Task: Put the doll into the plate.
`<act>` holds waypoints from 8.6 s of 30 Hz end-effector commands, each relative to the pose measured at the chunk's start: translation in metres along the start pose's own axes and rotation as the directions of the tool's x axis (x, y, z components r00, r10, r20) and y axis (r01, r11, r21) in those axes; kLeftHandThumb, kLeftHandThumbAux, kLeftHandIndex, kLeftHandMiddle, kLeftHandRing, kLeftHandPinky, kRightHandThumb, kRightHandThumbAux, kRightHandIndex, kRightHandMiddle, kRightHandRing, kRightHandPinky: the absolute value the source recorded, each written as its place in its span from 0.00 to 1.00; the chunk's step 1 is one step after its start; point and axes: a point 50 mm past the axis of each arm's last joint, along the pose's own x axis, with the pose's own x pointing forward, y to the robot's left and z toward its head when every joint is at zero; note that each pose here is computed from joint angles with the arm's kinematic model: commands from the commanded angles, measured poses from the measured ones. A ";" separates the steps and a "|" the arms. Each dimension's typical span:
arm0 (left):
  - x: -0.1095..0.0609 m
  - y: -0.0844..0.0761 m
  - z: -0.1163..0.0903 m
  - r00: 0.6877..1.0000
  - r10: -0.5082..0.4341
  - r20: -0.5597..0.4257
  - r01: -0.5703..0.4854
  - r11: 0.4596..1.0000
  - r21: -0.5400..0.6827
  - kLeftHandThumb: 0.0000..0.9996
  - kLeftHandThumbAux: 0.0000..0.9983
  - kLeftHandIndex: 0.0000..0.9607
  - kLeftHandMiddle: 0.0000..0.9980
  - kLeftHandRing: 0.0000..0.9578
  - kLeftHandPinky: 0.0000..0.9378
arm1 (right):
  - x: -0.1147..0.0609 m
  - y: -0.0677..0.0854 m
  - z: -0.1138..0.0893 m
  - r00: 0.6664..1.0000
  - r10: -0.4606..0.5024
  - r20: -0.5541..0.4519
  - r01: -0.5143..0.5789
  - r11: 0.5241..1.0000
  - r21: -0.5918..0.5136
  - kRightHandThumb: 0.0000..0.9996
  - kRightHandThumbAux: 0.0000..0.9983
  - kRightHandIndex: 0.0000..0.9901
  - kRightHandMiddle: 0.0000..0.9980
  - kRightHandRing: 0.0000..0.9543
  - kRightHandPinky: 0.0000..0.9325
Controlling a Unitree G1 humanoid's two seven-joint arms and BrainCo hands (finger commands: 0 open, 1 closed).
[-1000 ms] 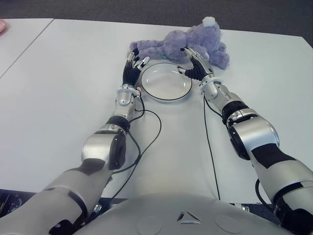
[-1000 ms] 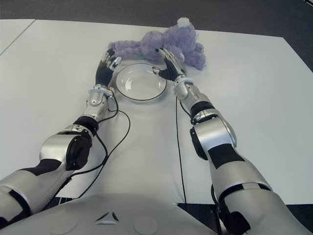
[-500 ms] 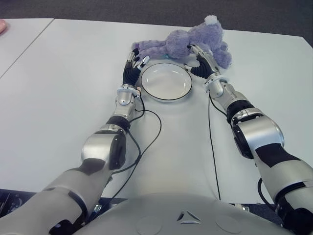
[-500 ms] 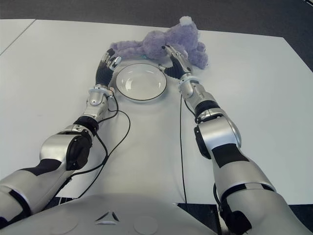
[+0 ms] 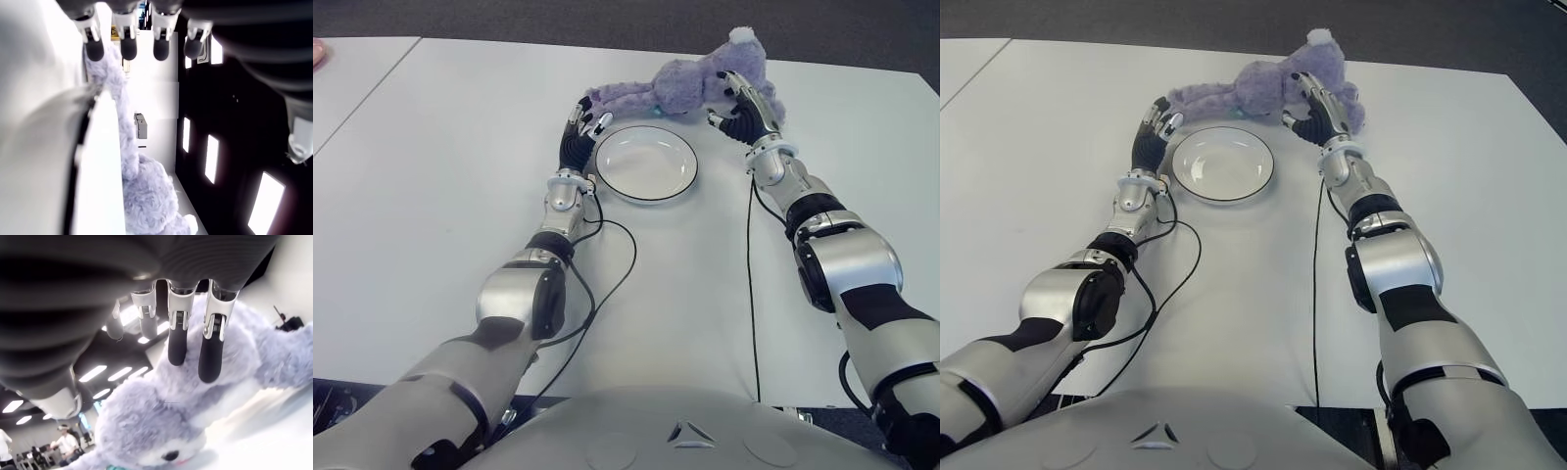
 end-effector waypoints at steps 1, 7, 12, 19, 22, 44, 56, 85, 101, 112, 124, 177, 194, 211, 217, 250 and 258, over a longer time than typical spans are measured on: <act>-0.067 -0.005 -0.100 0.824 0.004 -0.567 -0.021 1.000 -0.023 0.00 0.45 0.00 0.00 0.00 0.00 | 0.003 -0.012 -0.001 0.998 -0.059 -0.004 0.059 0.998 0.030 0.47 0.59 0.04 0.00 0.18 0.44; -0.067 -0.006 -0.100 0.824 0.001 -0.566 -0.021 0.999 -0.028 0.00 0.45 0.00 0.00 0.00 0.00 | 0.002 -0.011 -0.001 0.999 -0.055 0.002 0.055 0.998 0.034 0.54 0.64 0.05 0.00 0.21 0.50; -0.067 -0.007 -0.100 0.822 0.001 -0.570 -0.022 0.999 -0.029 0.00 0.46 0.00 0.00 0.00 0.00 | 0.002 -0.011 -0.001 0.998 -0.056 0.004 0.056 0.998 0.037 0.61 0.67 0.05 0.00 0.23 0.52; -0.067 -0.007 -0.100 0.820 0.003 -0.573 -0.019 1.000 -0.022 0.00 0.46 0.00 0.00 0.00 0.00 | 0.005 -0.014 0.003 0.997 -0.079 0.023 0.078 0.996 0.042 0.71 0.69 0.06 0.00 0.27 0.60; -0.068 -0.007 -0.100 0.819 0.002 -0.574 -0.017 1.000 -0.020 0.00 0.46 0.00 0.00 0.00 0.00 | 0.006 -0.017 0.005 0.995 -0.094 0.025 0.092 0.994 0.055 0.77 0.69 0.08 0.01 0.27 0.61; -0.069 -0.008 -0.100 0.828 -0.007 -0.561 -0.018 0.999 -0.038 0.00 0.45 0.00 0.00 0.00 0.00 | 0.008 -0.022 0.000 0.992 -0.127 -0.020 0.126 0.992 -0.031 0.84 0.71 0.16 0.09 0.28 0.56; -0.070 -0.009 -0.101 0.829 -0.003 -0.560 -0.006 1.000 -0.015 0.00 0.44 0.00 0.00 0.00 0.00 | 0.026 -0.060 0.017 0.962 -0.270 0.033 0.271 0.962 -0.039 0.81 0.70 0.22 0.14 0.23 0.41; -0.068 -0.010 -0.100 0.831 -0.003 -0.556 -0.017 0.999 -0.030 0.00 0.44 0.00 0.00 0.00 0.00 | 0.030 -0.054 0.018 0.955 -0.294 -0.024 0.288 0.947 -0.143 0.54 0.60 0.20 0.10 0.12 0.16; -0.068 -0.013 -0.100 0.832 -0.002 -0.555 -0.015 1.000 -0.027 0.00 0.43 0.00 0.00 0.00 0.00 | 0.019 -0.022 0.006 0.990 -0.118 -0.081 0.105 0.983 -0.152 0.46 0.62 0.18 0.08 0.14 0.24; -0.070 -0.010 -0.100 0.842 0.007 -0.539 -0.022 1.000 -0.021 0.00 0.43 0.00 0.00 0.00 0.00 | 0.009 0.000 -0.001 0.991 -0.011 -0.131 -0.006 0.992 -0.127 0.43 0.62 0.17 0.05 0.09 0.18; -0.069 -0.012 -0.098 0.855 0.014 -0.519 -0.026 1.000 -0.017 0.00 0.42 0.00 0.00 0.00 0.00 | -0.007 0.032 -0.011 0.962 0.164 -0.217 -0.173 0.985 -0.023 0.42 0.62 0.15 0.00 0.04 0.16; -0.071 -0.004 -0.101 0.845 0.041 -0.532 -0.032 0.999 0.025 0.00 0.39 0.00 0.01 0.01 0.02 | -0.043 0.071 -0.027 0.906 0.349 -0.239 -0.351 0.936 0.038 0.39 0.68 0.13 0.00 0.02 0.15; -0.071 -0.006 -0.102 0.835 0.039 -0.549 -0.039 0.999 0.011 0.00 0.42 0.00 0.01 0.01 0.01 | -0.070 0.073 -0.047 0.901 0.383 -0.204 -0.365 0.923 0.120 0.26 0.80 0.14 0.20 0.26 0.36; -0.076 -0.008 -0.105 0.832 0.038 -0.554 -0.083 0.995 -0.057 0.00 0.43 0.00 0.01 0.01 0.02 | -0.140 0.043 -0.088 0.844 0.536 -0.010 -0.503 0.798 0.333 0.68 0.74 0.43 0.68 0.76 0.83; -0.076 -0.008 -0.104 0.843 0.049 -0.535 -0.084 0.996 -0.041 0.00 0.43 0.00 0.01 0.01 0.03 | -0.160 0.036 -0.102 0.844 0.533 -0.050 -0.471 0.784 0.403 0.68 0.74 0.43 0.72 0.80 0.84; -0.076 -0.008 -0.104 0.840 0.056 -0.539 -0.076 0.997 -0.016 0.00 0.45 0.00 0.00 0.00 0.01 | -0.179 0.000 -0.128 0.882 0.423 -0.207 -0.276 0.820 0.501 0.01 0.74 0.24 0.40 0.53 0.59; -0.075 -0.008 -0.104 0.832 0.050 -0.553 -0.072 0.997 -0.019 0.00 0.45 0.00 0.00 0.00 0.02 | -0.172 0.000 -0.129 0.881 0.417 -0.223 -0.260 0.821 0.508 0.00 0.75 0.19 0.43 0.54 0.60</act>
